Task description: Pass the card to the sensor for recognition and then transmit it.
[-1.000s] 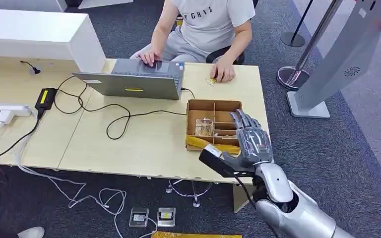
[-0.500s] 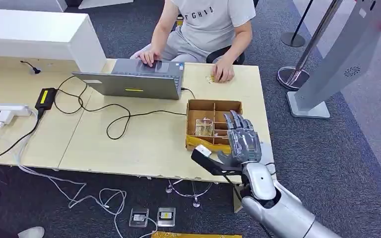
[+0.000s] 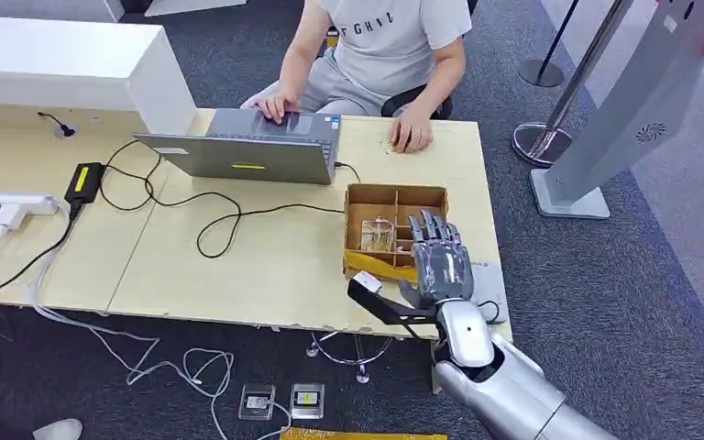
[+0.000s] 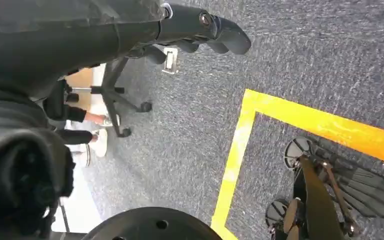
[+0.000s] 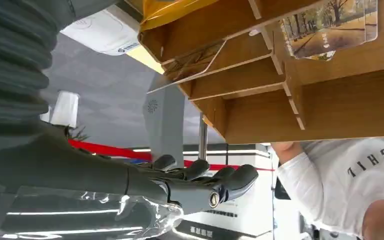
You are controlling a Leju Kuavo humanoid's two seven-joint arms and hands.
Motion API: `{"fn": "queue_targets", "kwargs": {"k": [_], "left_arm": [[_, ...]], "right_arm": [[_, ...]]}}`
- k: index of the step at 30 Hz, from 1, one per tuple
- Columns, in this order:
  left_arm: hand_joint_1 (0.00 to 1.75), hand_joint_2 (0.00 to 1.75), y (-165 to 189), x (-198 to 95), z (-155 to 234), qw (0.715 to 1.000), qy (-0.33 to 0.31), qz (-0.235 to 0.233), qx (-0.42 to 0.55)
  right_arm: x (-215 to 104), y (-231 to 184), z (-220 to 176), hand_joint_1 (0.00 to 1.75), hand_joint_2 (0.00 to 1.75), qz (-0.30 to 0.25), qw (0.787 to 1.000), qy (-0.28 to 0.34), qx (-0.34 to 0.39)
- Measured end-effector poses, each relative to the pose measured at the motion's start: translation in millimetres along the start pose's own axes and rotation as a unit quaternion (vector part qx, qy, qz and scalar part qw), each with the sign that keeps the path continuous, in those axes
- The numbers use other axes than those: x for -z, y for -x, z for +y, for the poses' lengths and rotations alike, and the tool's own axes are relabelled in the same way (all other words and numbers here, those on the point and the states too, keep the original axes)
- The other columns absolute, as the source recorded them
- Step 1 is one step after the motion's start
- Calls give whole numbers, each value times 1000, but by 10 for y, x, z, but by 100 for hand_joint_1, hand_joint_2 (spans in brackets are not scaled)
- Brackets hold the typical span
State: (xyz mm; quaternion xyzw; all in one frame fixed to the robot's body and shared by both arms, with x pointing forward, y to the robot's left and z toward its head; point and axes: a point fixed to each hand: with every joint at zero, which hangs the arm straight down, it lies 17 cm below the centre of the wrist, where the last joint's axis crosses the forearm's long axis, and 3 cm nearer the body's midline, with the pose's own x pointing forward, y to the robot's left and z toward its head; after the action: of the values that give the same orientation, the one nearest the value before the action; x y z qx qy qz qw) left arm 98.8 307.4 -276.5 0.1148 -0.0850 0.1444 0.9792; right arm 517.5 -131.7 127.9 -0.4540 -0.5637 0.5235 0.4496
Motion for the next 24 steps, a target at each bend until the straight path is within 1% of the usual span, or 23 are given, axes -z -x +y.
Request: {"fn": "queue_targets", "kwargs": {"k": [17, 24], "left_arm": [[0, 0, 6, 2, 12, 1000, -3, 1, 6], [0, 0, 27, 8, 59, 1000, -16, 7, 3]], "right_arm": [[32, -5, 44, 0, 175, 11, 999, 0, -38], [59, -86, 23, 0, 175, 3, 999, 4, -46]]}}
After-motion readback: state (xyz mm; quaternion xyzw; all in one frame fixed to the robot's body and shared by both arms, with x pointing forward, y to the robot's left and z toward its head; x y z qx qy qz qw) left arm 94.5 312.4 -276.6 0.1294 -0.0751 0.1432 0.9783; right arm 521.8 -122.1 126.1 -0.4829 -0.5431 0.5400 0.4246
